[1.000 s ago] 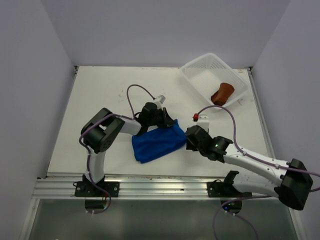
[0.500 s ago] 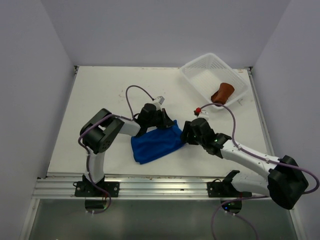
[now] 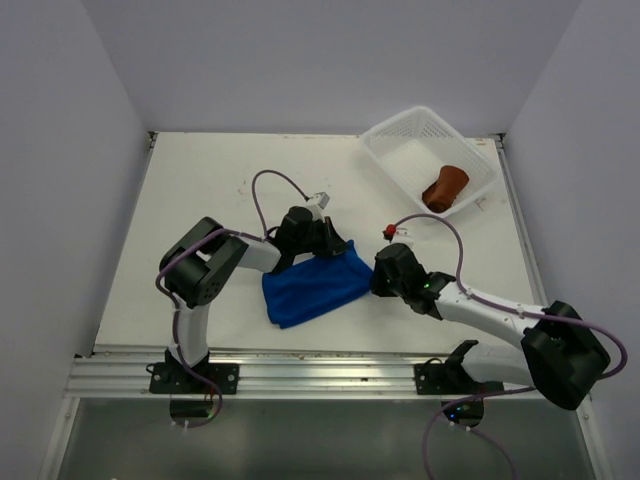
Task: Roll the towels
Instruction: Roll the towel
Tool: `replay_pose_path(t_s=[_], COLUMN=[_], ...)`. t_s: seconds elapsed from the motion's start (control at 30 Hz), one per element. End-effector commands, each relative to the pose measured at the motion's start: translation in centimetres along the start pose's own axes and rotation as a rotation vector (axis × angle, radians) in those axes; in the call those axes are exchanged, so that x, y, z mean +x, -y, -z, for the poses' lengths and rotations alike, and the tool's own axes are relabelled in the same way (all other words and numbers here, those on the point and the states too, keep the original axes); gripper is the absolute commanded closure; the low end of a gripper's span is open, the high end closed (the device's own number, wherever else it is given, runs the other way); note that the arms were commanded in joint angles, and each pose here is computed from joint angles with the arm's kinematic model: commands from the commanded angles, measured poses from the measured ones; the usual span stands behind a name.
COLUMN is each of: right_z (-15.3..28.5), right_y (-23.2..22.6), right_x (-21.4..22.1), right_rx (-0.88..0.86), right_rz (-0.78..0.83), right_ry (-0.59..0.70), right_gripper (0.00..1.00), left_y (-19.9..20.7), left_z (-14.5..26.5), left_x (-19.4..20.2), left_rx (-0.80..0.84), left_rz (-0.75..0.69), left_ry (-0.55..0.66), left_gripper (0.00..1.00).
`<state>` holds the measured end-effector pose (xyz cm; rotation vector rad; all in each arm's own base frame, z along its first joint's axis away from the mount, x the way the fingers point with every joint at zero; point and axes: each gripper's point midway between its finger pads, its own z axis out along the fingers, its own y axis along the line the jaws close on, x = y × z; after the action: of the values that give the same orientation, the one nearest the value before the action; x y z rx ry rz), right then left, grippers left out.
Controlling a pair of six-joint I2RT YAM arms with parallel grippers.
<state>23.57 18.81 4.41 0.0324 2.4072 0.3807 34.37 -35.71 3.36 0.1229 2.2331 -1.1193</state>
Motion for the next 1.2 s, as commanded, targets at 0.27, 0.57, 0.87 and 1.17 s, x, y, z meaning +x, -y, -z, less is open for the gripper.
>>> replay_pose_path(t_s=[0.27,0.57,0.87,1.17], right_z=[1.3,2.2,2.3,1.9], right_y=[-0.1,0.1,-0.5,-2.8], right_x=[-1.8,0.0,0.6,1.9], right_rx=[-0.024,0.175,0.317,0.387], right_rz=[0.162,0.425,0.620,0.794], right_ry=[0.079,0.088,0.111,0.110], right_gripper=[1.00,1.00,1.00,1.00], left_y=[2.3,2.6,1.7,0.8], left_z=[0.3,0.2,1.6,2.1], left_x=[-3.0,-3.9,-4.9,-4.2], left_rx=[0.039,0.031,-0.004,-0.024], left_rz=[-0.059,-0.054,-0.044,-0.042], left_ry=[0.063,0.077,0.104,0.090], left_gripper=[1.00,1.00,1.00,1.00])
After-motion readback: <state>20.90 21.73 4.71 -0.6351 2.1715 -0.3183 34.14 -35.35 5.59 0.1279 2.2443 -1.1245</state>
